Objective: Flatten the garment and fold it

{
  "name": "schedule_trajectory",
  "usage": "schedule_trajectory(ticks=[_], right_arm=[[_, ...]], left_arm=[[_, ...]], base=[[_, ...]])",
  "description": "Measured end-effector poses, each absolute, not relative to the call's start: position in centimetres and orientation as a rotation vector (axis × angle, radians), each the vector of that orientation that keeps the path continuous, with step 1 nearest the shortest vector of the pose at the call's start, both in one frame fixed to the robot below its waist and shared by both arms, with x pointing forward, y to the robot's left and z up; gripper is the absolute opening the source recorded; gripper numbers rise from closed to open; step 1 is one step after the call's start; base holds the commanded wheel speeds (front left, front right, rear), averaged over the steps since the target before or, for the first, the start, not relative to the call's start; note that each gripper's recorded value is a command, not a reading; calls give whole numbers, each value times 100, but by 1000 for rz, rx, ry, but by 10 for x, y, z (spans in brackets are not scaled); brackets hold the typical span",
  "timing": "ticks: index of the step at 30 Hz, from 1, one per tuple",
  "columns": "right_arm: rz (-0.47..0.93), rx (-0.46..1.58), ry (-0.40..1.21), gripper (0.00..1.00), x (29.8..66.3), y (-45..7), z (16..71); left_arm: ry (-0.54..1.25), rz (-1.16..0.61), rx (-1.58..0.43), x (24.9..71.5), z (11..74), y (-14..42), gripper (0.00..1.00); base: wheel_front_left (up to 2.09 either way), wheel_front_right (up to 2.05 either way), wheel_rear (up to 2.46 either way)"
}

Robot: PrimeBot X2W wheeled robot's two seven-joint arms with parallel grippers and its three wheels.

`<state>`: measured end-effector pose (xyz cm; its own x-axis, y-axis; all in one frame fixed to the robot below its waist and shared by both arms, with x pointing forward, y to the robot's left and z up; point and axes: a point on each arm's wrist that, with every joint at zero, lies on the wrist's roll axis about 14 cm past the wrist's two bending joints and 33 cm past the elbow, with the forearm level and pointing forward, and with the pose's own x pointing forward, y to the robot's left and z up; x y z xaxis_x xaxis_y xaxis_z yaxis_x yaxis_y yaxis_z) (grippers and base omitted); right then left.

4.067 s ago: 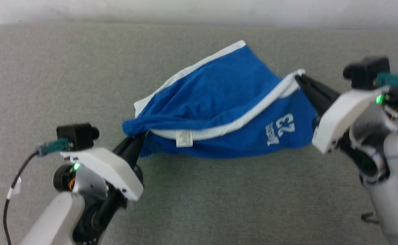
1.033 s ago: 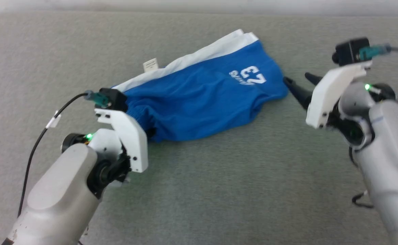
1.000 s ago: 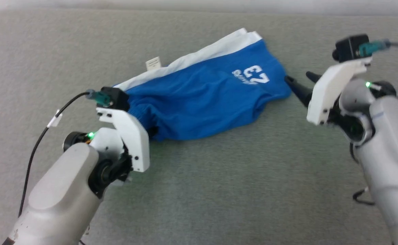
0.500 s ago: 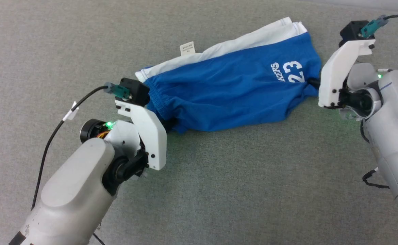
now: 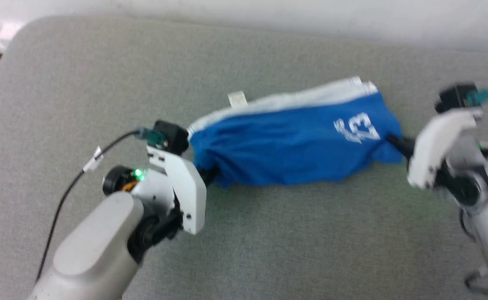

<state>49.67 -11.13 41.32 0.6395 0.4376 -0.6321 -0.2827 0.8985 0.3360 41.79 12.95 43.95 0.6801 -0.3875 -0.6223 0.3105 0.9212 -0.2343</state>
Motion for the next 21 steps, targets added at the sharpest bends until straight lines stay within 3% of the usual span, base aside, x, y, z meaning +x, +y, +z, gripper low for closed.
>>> schedule_trajectory(ticks=[6,13,14,15,21], right_arm=[[389,242,744,0,426,-142,415],[268,342,768,0,346,-160,404],[248,373,769,41,337,-159,402],[222,377,772,100,330,-163,400],[147,425,716,100,315,-169,408]], left_arm=[[724,-447,-103,384,443,117,0],[823,-471,-108,344,420,105,0],[842,-474,-121,338,416,101,86],[858,-483,-128,332,413,98,100],[859,-469,-170,319,405,89,100]], base=[[0,0,0],[0,0,0],[0,0,0],[0,0,0],[0,0,0]])
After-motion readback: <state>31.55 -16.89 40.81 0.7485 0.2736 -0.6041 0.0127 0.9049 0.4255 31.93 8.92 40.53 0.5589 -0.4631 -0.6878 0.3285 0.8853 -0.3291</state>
